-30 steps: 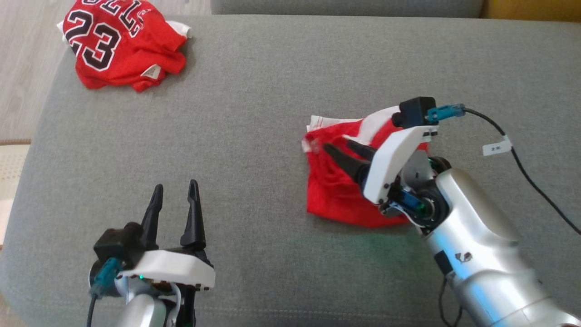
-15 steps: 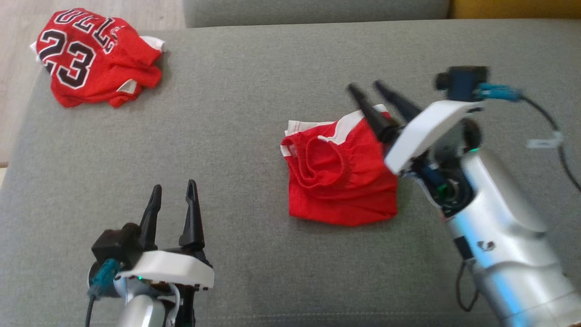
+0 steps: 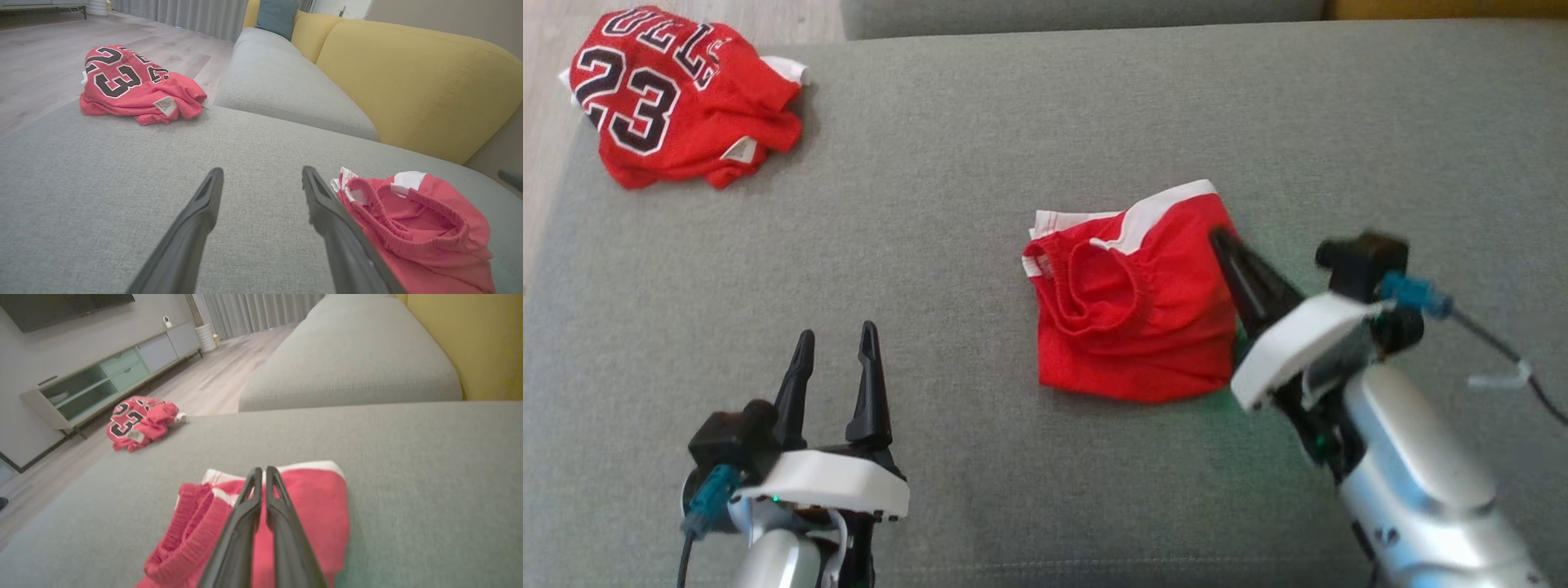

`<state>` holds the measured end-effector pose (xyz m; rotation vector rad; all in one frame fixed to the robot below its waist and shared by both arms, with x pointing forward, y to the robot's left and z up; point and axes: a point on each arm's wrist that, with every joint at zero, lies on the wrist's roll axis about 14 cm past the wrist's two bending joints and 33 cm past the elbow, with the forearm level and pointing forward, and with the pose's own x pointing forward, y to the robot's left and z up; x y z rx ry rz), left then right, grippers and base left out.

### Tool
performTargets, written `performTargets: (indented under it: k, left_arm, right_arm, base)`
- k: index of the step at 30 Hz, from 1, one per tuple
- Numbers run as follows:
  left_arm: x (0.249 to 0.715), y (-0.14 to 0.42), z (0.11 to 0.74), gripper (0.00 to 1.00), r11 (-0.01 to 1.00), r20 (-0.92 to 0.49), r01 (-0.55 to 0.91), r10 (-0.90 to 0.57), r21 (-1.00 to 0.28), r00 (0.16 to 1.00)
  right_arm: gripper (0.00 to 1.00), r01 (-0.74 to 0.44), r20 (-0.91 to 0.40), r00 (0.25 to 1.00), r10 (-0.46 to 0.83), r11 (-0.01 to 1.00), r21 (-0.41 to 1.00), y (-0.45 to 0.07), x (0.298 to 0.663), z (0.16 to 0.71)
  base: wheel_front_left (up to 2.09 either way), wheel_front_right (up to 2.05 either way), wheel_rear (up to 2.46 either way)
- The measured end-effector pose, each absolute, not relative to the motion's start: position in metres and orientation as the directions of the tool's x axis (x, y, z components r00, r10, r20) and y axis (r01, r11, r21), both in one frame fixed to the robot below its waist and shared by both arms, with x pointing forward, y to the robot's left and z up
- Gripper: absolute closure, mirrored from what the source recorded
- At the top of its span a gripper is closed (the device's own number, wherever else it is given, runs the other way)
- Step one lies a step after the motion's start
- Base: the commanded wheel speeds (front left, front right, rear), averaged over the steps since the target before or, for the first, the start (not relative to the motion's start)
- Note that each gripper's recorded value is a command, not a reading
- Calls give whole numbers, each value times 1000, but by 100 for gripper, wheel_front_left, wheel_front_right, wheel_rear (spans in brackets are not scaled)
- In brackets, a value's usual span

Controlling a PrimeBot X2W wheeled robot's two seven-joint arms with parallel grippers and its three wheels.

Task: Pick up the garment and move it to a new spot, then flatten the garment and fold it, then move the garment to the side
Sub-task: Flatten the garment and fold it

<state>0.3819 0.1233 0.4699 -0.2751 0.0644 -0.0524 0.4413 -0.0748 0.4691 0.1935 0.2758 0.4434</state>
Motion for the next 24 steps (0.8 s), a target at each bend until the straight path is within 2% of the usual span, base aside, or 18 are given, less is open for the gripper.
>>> performTargets:
  k: [12,24]
  left_arm:
    - [378,144,459,0,964,-91,-25,1,-263,996]
    - [376,167,455,0,964,-105,-97,73,-247,992]
  right_arm:
    - [100,-410,-358,797,487,871,270,-39,419,398]
    - [100,-524,-357,728,586,811,262,9,441,394]
  base:
    - [0,0,0]
    - [0,0,0]
